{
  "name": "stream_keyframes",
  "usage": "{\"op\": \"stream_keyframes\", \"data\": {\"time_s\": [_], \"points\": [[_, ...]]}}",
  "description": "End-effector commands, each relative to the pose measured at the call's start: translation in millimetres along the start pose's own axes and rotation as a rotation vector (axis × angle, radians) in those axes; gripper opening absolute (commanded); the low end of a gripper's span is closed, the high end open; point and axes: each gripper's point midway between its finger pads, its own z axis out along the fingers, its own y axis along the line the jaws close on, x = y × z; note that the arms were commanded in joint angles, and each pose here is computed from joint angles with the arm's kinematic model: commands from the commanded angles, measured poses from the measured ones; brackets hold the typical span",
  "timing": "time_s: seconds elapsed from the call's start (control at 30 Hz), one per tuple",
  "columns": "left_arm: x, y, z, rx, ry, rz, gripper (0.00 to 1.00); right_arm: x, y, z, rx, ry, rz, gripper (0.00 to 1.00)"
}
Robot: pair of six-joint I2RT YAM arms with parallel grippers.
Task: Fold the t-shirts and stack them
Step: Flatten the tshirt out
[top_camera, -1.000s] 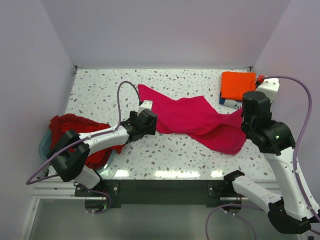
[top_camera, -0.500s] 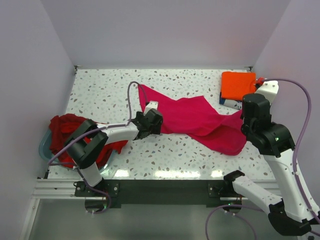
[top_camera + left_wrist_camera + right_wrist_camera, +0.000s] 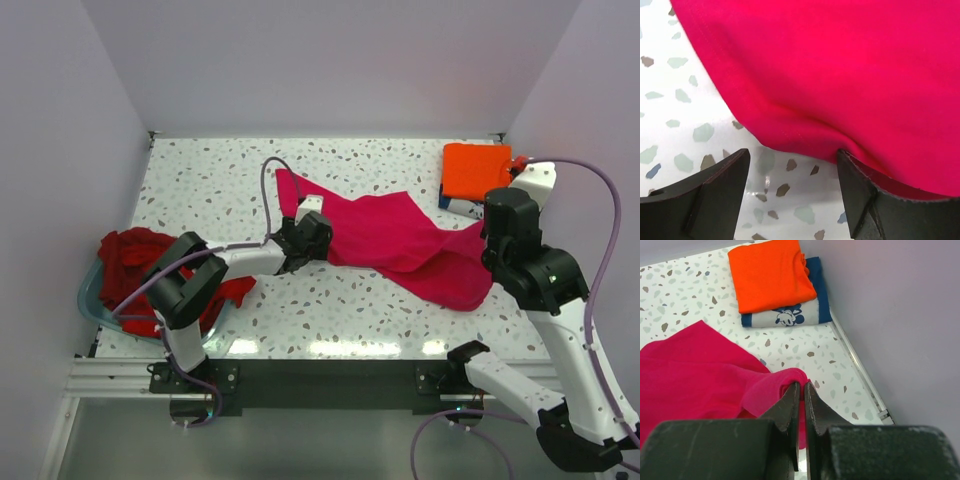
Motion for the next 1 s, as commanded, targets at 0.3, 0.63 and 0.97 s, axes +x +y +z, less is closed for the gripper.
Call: {"op": "stream_keyframes", "data": {"time_s": [0.3,0.63,0.97], "points": [[-47.0,-30.1,23.9,0.023,-0.123,-0.018,0.59,-3.1,5.2,3.7,-0.014,-0.020,0.006,0.00],[-63.8,-26.5,15.0,0.014,-0.179,-0.082,0.00,3.7,9.0,8.3,-0.013,-0.007,-0.013,0.00],[-67.0,-4.9,-29.4,0.064,-0.218,-0.139,0.00,8.3,7.6,2.3,-0.041,0.004,0.011,0.00]]}}
